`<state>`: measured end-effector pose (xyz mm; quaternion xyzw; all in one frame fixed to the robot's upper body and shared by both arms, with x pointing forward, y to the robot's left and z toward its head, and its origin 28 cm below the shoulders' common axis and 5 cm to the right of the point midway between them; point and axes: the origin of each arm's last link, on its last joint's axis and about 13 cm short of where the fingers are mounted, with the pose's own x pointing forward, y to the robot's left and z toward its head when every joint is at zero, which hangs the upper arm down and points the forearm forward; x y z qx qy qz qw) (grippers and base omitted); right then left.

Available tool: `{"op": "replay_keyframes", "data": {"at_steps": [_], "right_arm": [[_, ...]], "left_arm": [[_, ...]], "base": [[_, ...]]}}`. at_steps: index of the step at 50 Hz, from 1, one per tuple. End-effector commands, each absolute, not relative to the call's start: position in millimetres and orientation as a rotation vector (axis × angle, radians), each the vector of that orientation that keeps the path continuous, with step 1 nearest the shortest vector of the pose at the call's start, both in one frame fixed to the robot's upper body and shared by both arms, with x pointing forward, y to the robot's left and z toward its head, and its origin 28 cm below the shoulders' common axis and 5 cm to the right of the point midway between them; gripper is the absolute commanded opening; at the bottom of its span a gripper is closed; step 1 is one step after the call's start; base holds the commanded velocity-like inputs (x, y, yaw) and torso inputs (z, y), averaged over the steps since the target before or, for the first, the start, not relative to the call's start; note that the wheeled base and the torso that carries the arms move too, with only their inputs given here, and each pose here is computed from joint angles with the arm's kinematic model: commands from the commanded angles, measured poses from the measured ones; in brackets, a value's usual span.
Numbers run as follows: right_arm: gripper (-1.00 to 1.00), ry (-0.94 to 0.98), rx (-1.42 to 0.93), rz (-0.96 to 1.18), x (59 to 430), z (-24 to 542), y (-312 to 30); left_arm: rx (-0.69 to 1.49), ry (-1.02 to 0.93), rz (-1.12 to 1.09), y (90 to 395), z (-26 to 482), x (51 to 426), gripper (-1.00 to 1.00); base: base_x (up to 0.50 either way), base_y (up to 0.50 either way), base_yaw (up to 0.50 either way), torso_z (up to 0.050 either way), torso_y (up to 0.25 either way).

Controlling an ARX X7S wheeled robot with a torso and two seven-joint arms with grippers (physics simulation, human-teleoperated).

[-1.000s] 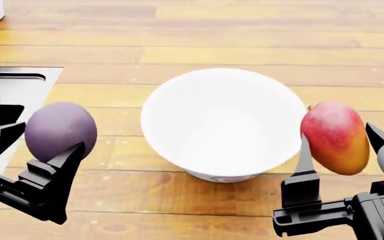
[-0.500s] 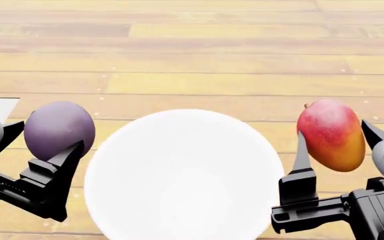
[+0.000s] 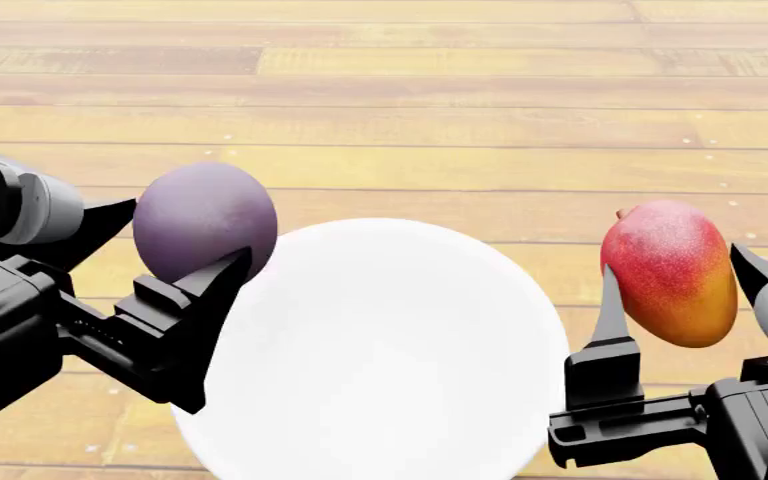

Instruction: Pick the eggplants and mangos from the sink and place them in one bowl. Place the bell pepper in the other bowl. Then turn off the sink faucet.

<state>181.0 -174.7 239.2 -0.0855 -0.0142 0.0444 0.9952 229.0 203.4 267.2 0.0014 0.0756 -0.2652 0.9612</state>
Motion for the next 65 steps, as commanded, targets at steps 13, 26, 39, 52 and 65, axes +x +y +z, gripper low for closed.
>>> {"op": "replay_keyframes", "data": {"at_steps": [13, 26, 39, 52, 65], "right_arm": [[-1.0, -0.005, -0.173, 0.084, 175, 236, -175], [-1.0, 0.016, -0.161, 0.085, 176, 232, -176], [-1.0, 0.022, -0.155, 0.073, 173, 229, -178], [-1.0, 0.029, -0.153, 0.077, 175, 227, -180], [-1.0, 0.032, -0.151, 0.091, 176, 229, -180]], "left_arm": [[0.082, 0.503, -0.749, 126, 291, 248, -1.0], [0.145, 0.644, -0.667, 118, 255, 270, -1.0], [0.156, 0.698, -0.618, 117, 233, 285, -1.0], [0.152, 0.664, -0.61, 116, 244, 297, 1.0], [0.144, 0.602, -0.614, 122, 259, 293, 1.0]], "base": [[0.0, 0.0, 0.0, 0.001, 0.001], [0.0, 0.0, 0.0, 0.0, 0.0], [0.0, 0.0, 0.0, 0.0, 0.001], [0.0, 0.0, 0.0, 0.001, 0.002], [0.0, 0.0, 0.0, 0.0, 0.0]]}}
